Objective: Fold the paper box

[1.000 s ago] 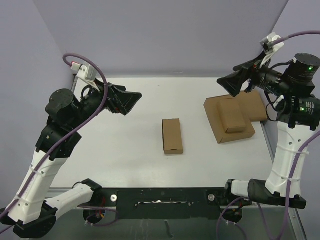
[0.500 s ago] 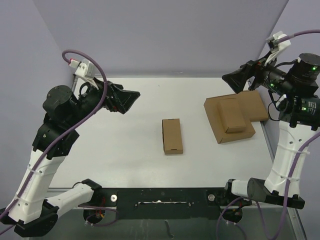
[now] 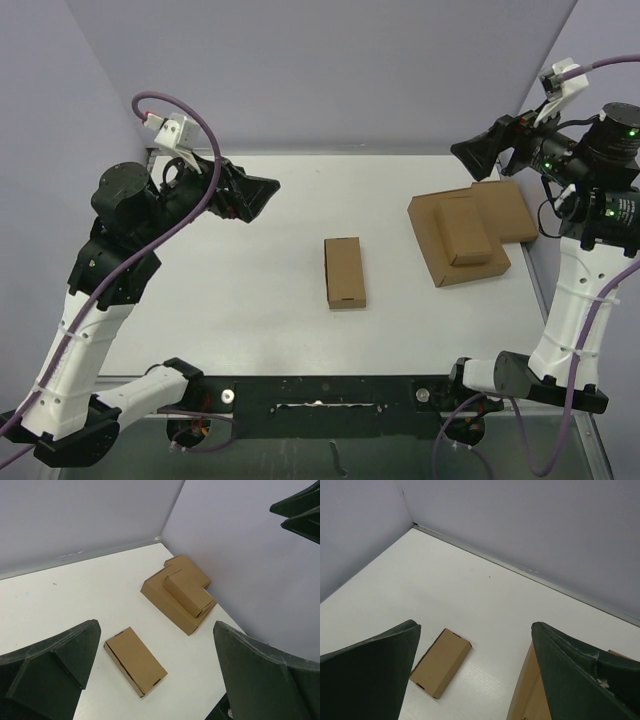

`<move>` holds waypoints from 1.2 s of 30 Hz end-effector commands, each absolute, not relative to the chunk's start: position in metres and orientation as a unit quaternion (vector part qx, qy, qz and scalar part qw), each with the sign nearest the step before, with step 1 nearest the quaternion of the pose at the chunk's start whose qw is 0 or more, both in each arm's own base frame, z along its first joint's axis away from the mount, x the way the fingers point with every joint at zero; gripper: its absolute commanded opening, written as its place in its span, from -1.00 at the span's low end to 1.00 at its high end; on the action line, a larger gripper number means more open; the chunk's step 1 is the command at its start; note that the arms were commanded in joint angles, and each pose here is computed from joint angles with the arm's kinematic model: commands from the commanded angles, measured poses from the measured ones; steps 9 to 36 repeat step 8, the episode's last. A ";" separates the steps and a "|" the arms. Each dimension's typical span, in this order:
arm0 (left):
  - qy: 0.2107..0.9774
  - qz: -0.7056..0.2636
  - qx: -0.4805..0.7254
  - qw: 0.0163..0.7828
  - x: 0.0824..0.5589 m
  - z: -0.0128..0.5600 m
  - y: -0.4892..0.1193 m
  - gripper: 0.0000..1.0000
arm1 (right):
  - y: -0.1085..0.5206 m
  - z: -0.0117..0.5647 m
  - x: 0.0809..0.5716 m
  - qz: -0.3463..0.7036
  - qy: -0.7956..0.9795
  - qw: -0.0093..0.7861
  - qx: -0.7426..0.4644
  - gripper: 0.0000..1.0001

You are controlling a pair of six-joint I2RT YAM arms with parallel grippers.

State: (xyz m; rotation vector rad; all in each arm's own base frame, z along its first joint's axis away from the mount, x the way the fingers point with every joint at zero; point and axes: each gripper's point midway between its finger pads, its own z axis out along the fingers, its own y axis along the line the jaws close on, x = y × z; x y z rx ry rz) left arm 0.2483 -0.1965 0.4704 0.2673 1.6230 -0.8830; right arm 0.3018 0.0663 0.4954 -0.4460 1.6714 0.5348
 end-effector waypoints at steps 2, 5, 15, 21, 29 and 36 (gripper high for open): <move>0.675 -0.384 0.122 0.619 0.246 0.495 -0.193 0.96 | 0.061 0.511 0.298 0.201 0.708 0.643 -0.210 0.96; 0.677 -0.386 0.124 0.614 0.247 0.492 -0.195 0.96 | 0.063 0.509 0.298 0.207 0.707 0.640 -0.219 0.96; 0.676 -0.387 0.121 0.615 0.249 0.489 -0.195 0.96 | 0.063 0.511 0.297 0.211 0.704 0.640 -0.222 0.96; 0.676 -0.387 0.121 0.615 0.249 0.489 -0.195 0.96 | 0.063 0.511 0.297 0.211 0.704 0.640 -0.222 0.96; 0.676 -0.387 0.121 0.615 0.249 0.489 -0.195 0.96 | 0.063 0.511 0.297 0.211 0.704 0.640 -0.222 0.96; 0.676 -0.387 0.121 0.615 0.249 0.489 -0.195 0.96 | 0.063 0.511 0.297 0.211 0.704 0.640 -0.222 0.96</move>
